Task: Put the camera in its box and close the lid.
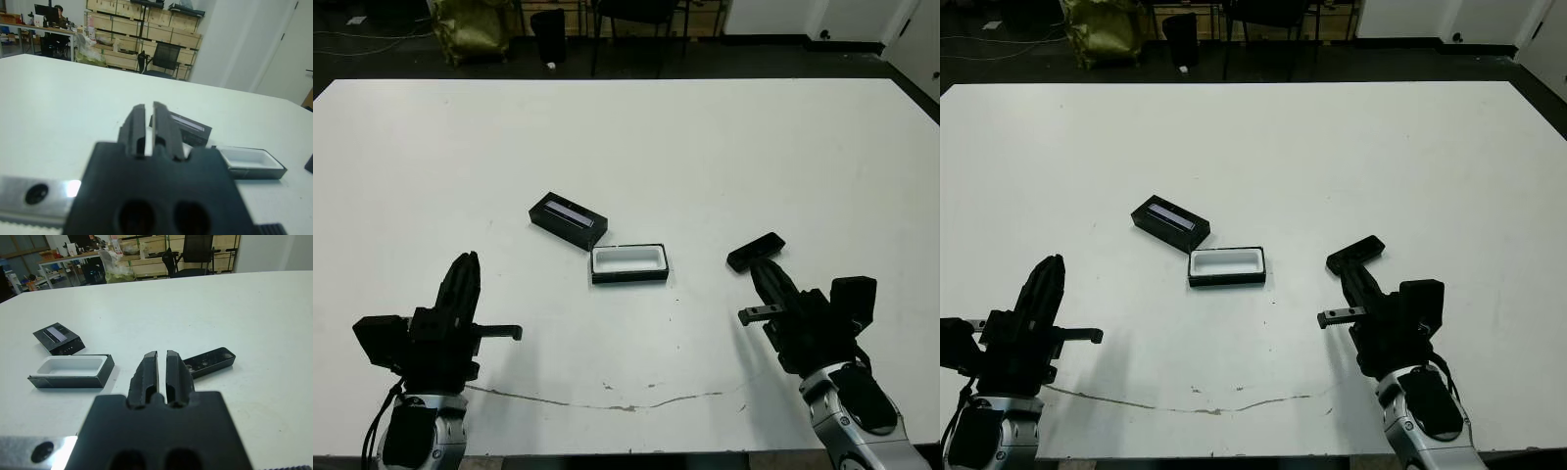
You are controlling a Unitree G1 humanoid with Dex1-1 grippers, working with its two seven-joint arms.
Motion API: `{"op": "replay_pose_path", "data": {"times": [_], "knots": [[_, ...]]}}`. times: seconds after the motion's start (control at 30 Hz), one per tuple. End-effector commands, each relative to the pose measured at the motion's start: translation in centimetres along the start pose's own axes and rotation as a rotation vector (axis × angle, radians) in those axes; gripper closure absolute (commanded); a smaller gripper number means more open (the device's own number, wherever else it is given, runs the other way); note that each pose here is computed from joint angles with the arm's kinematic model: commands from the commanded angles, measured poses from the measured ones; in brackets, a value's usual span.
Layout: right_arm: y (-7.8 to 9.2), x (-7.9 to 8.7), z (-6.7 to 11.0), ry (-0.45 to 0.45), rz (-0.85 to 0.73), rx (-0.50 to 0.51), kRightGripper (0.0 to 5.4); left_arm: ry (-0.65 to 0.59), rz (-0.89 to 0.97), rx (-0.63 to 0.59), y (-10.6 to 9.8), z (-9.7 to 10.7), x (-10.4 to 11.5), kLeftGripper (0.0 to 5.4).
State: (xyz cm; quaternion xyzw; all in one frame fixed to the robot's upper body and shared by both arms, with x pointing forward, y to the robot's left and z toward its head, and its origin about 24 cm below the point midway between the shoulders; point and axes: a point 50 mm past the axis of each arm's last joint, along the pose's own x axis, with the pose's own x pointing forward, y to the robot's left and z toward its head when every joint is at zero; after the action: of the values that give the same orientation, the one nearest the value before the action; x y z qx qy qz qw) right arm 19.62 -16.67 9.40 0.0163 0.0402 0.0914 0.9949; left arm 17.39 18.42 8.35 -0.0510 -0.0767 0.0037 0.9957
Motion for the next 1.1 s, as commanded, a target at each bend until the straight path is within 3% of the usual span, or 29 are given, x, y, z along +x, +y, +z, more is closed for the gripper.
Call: {"op": "replay_pose_path", "data": {"times": [0.03, 0.4, 0.63, 0.7, 0.87, 1.1], "knots": [[-0.2, -0.2, -0.5, 0.026, -0.01, -0.004, 5.4, 0.053, 0.025, -0.003, 0.4, -0.8, -0.9, 5.38], [-0.8, 0.4, -0.5, 0.023, 0.035, -0.031, 5.4, 0.045, 0.029, -0.001, 0.5, -1.0, -0.6, 5.38], [-4.4, 2.7, 5.1, -0.179, 0.194, -0.21, 5.4, 0.036, 0.019, 0.02, 0.5, -0.7, -0.8, 5.38], [-5.3, 3.6, 7.2, -0.211, 0.209, -0.318, 5.4, 0.038, 0.018, 0.027, 0.6, -0.6, -0.7, 5.38], [-6.5, 6.4, 11.1, -0.231, 0.205, -0.518, 5.4, 0.056, 0.027, 0.051, 0.8, -0.2, -0.7, 5.38], [-6.4, 10.8, 13.6, -0.182, 0.268, -0.677, 5.4, 0.041, 0.005, 0.065, 1.1, 0.2, -0.3, 5.38]]}}
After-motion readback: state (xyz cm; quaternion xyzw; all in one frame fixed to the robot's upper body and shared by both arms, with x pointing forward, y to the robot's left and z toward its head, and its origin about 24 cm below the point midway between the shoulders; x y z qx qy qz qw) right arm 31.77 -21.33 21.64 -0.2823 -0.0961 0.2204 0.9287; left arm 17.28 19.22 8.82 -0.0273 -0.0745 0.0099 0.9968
